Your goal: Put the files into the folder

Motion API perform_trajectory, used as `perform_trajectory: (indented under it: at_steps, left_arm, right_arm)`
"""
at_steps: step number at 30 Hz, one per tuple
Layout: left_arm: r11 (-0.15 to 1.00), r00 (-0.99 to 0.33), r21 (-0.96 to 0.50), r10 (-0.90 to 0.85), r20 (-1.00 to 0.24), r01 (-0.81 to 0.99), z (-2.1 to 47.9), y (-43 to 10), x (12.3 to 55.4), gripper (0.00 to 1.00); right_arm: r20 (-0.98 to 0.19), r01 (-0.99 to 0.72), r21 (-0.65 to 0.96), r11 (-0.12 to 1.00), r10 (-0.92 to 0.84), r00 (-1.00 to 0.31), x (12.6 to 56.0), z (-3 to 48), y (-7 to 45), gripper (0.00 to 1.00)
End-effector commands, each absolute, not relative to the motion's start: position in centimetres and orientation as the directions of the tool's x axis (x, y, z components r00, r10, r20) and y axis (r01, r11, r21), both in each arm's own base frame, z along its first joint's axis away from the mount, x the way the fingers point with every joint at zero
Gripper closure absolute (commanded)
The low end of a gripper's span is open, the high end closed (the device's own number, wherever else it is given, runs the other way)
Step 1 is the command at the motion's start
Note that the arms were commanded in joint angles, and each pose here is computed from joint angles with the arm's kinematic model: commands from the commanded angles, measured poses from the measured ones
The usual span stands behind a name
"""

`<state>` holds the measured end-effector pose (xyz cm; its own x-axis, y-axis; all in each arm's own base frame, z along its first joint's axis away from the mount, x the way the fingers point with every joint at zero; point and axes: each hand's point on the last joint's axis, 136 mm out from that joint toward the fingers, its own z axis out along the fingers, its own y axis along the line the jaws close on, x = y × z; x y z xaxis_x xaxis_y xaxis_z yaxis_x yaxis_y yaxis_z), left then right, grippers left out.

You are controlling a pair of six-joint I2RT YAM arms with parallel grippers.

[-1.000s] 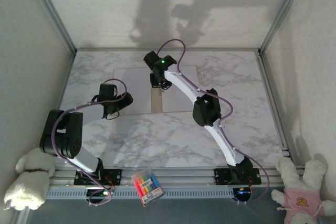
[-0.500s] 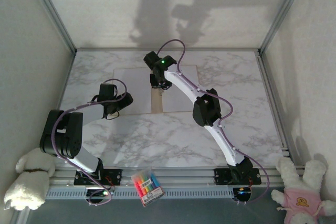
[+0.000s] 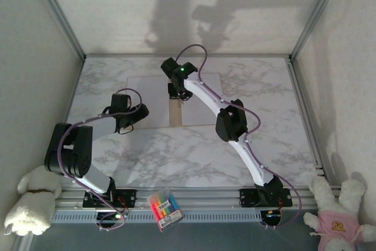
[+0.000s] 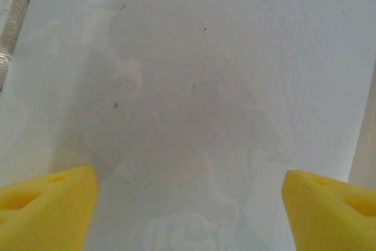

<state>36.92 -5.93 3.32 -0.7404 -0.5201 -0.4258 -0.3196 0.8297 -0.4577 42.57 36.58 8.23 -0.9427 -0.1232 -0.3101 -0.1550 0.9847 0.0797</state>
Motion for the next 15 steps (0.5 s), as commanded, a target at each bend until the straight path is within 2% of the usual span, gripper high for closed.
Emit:
perform_trajectory:
  at_steps: [1, 15]
  left_arm:
    - [0.835, -0.788, -0.425, -0.507, -0.347, -0.350, 1.7, -6.2, 34.3, 0.17]
    - [0.834, -0.788, -0.430, -0.508, -0.348, -0.347, 1.8, -6.2, 34.4, 0.17]
  right_arm:
    - [-0.267, -0.162, 0.018, 0.987, -0.151, -0.952, 42.0, 6.5, 35.4, 0.90]
    - [-0.222, -0.241, -0.064, 0.968, -0.249, -0.943, 40.3, 4.5, 35.4, 0.93]
